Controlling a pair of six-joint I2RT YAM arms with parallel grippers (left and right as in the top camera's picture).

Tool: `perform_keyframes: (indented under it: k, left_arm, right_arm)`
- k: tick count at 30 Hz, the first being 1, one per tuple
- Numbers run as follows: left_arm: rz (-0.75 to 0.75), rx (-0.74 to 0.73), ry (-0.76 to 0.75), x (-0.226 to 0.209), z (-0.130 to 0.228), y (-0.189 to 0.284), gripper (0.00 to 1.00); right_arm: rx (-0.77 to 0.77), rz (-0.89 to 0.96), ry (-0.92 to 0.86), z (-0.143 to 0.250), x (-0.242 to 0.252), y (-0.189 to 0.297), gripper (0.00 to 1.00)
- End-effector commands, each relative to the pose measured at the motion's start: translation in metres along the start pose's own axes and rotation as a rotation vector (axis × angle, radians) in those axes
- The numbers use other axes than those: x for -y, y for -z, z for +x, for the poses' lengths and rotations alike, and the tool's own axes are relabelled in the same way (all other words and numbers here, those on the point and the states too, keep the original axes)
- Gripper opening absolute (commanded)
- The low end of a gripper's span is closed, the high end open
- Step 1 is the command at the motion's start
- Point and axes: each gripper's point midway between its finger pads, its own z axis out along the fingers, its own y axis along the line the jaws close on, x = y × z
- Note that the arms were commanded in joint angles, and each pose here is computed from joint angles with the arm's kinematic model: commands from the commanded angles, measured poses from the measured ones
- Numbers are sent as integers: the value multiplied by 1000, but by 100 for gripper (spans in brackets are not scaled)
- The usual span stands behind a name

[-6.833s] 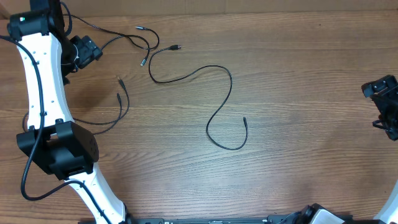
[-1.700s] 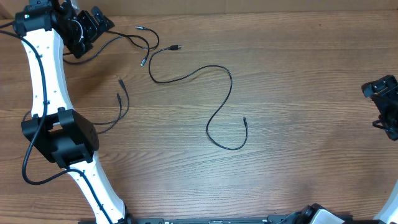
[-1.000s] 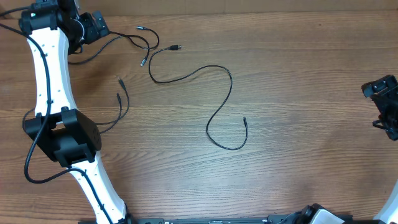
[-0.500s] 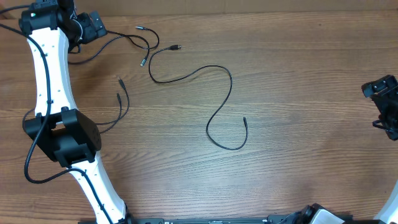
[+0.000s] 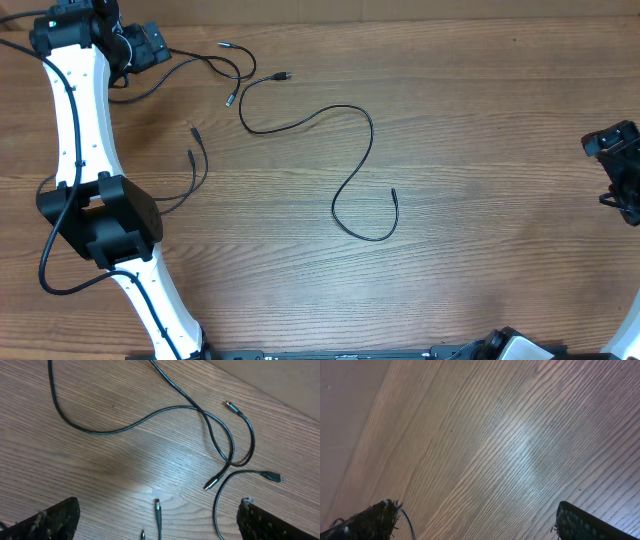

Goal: Untangle cables

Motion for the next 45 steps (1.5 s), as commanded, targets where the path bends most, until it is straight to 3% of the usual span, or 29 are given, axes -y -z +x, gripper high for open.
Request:
perform_keyframes:
  k: [1, 45]
  left_arm:
    - [-13, -12, -24, -3, 2, -5, 100]
    - [-68, -12, -22, -14, 3, -5, 100]
  right_arm:
    - [22, 2, 12, -5, -1, 4, 100]
    - [21, 2, 12, -5, -1, 3, 100]
